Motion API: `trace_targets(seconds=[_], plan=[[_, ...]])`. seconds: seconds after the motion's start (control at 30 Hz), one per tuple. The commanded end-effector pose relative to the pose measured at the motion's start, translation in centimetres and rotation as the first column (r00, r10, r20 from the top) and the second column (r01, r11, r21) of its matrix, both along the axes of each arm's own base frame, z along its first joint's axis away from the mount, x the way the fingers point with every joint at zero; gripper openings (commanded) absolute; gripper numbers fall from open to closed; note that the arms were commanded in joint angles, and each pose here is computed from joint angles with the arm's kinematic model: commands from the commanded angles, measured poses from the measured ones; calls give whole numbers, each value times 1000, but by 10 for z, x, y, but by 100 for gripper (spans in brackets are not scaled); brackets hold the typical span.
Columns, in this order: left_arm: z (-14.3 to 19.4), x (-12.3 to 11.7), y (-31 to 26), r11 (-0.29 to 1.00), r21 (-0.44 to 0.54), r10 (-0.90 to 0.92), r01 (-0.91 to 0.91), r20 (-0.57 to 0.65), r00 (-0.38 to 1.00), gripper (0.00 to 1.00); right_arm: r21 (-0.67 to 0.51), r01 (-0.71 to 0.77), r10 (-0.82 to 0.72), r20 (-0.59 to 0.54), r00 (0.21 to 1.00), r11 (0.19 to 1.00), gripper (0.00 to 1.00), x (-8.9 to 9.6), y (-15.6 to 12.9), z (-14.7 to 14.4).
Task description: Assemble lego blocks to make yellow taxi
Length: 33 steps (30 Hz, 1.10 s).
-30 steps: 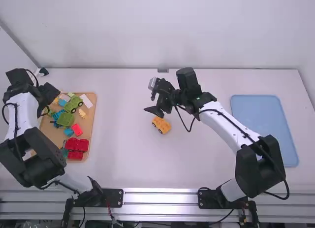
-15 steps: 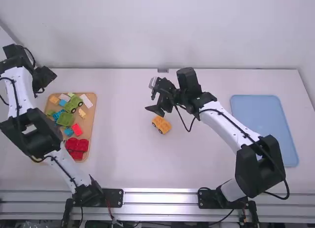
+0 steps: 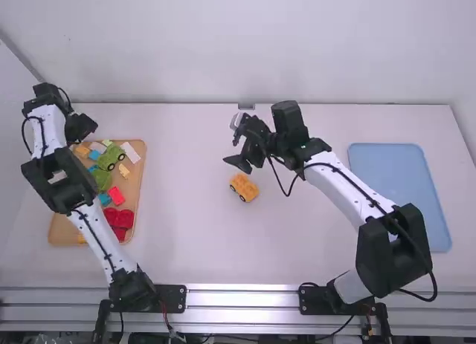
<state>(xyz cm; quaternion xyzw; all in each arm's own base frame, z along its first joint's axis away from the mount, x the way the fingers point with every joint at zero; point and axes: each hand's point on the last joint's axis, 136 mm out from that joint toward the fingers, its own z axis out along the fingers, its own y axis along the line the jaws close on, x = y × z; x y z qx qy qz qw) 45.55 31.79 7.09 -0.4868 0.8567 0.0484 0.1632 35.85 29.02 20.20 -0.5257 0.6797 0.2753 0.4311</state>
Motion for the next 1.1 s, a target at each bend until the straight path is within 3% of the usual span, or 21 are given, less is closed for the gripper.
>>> trace_targets(seconds=[0.0, 0.17, 0.47, 1.07], plan=[[-4, -6, 16, 996, 45, 82, -81, -16, 997, 93, 14, 6, -7, 16, 1000, 1000, 99, 5, 1, 11], [-17, -7, 23, 993, 74, 96, -93, -33, 995, 84, 14, 5, -5, 12, 1000, 1000, 99, 5, 1, 11], [-47, -8, 23, 994, 71, 88, -85, -38, 995, 85, 10, 4, -4, 1, 1000, 1000, 99, 3, 1, 9], [-73, -17, 25, 986, 79, 152, -149, -42, 987, 62, 4, 7, -7, -5, 1000, 1000, 99, 3, 0, 7]])
